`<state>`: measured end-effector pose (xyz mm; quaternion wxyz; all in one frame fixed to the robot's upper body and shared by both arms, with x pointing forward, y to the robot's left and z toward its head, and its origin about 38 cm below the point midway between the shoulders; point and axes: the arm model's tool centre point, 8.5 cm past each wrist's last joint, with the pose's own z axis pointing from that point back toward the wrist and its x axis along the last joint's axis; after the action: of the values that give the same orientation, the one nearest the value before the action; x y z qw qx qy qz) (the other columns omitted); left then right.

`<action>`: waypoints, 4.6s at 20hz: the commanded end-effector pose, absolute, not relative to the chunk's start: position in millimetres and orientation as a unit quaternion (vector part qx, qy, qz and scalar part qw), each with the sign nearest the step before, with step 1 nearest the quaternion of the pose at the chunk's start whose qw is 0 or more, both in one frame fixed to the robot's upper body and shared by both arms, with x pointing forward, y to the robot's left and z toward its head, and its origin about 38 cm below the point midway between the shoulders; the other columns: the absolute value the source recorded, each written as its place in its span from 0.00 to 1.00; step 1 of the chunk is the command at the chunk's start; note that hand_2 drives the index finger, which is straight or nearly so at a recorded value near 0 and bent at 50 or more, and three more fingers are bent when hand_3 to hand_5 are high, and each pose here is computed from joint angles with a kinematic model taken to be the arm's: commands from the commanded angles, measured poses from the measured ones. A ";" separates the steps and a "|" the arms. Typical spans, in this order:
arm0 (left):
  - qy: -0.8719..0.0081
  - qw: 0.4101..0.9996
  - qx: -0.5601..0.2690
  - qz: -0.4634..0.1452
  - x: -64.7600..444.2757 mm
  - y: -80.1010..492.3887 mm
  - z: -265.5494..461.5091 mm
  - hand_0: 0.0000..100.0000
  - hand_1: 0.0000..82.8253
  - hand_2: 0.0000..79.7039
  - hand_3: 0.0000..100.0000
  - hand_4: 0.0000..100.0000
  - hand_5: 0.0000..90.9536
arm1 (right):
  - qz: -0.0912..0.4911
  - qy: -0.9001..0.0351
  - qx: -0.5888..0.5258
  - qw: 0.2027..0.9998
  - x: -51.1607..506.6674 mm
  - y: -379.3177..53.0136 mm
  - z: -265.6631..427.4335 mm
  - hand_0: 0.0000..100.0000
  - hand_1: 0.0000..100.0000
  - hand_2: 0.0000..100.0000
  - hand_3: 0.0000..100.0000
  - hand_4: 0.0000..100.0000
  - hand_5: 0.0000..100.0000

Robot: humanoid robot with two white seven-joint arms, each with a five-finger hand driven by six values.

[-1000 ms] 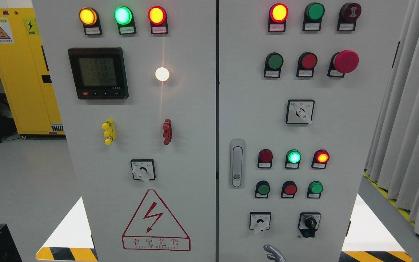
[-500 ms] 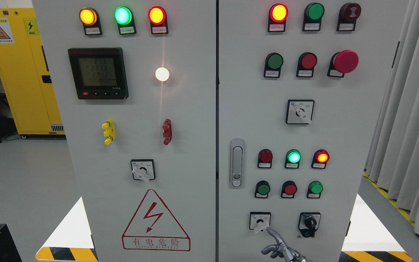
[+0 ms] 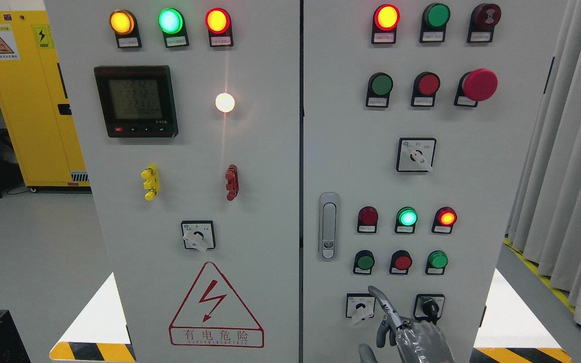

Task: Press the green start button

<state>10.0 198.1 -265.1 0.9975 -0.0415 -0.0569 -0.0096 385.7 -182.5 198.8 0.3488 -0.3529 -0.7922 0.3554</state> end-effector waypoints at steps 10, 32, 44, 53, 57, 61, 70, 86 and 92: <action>-0.056 0.997 -0.042 -0.010 9.9 197.6 -265.1 0.12 0.67 0.00 0.00 0.00 0.00 | 0.370 -0.785 -0.369 0.334 407.8 -174.6 211.7 0.57 0.87 0.00 0.94 0.97 1.00; -0.056 0.997 -0.042 -0.010 9.9 197.6 -265.1 0.12 0.67 0.00 0.00 0.00 0.00 | 0.368 -0.780 -0.363 0.352 418.2 -175.8 204.5 0.67 0.89 0.00 0.94 0.97 1.00; -0.056 0.997 -0.042 -0.010 9.9 197.6 -265.1 0.12 0.67 0.00 0.00 0.00 0.00 | 0.374 -0.779 -0.356 0.356 422.4 -171.5 200.3 0.71 0.90 0.00 0.94 0.97 1.00; -0.056 0.997 -0.042 -0.010 9.9 197.6 -265.1 0.12 0.67 0.00 0.00 0.00 0.00 | 0.370 -0.779 -0.359 0.357 422.0 -174.9 201.5 0.72 0.90 0.00 0.94 0.97 1.00; -0.056 0.997 -0.042 -0.010 9.9 197.6 -265.1 0.12 0.67 0.00 0.00 0.00 0.00 | 0.367 -0.780 -0.359 0.356 420.6 -175.6 201.4 0.73 0.90 0.00 0.94 0.97 1.00; -0.056 0.997 -0.042 -0.010 9.9 197.6 -265.1 0.12 0.67 0.00 0.00 0.00 0.00 | 0.362 -0.787 -0.359 0.348 417.6 -174.5 208.4 0.73 0.90 0.00 0.94 0.97 1.00; -0.057 0.997 -0.042 -0.010 10.9 197.5 -265.1 0.12 0.67 0.00 0.00 0.00 0.00 | 0.350 -0.799 -0.361 0.329 409.6 -170.7 216.9 0.74 0.90 0.00 0.94 0.97 1.00; -0.056 0.997 -0.041 -0.010 9.9 198.6 -265.1 0.12 0.67 0.00 0.00 0.00 0.00 | 0.196 -0.892 -0.166 0.371 371.4 -163.6 223.6 0.85 0.87 0.01 0.57 0.70 0.80; -0.056 0.998 -0.041 -0.010 9.9 198.6 -265.1 0.12 0.67 0.00 0.00 0.00 0.00 | 0.118 -0.906 -0.052 0.403 350.9 -159.1 215.7 0.87 0.83 0.00 0.20 0.27 0.30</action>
<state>10.2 197.8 -265.1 0.9974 -0.0420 -0.0570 -0.0098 375.3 -172.6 208.4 0.3961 -0.1699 -0.8822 0.1896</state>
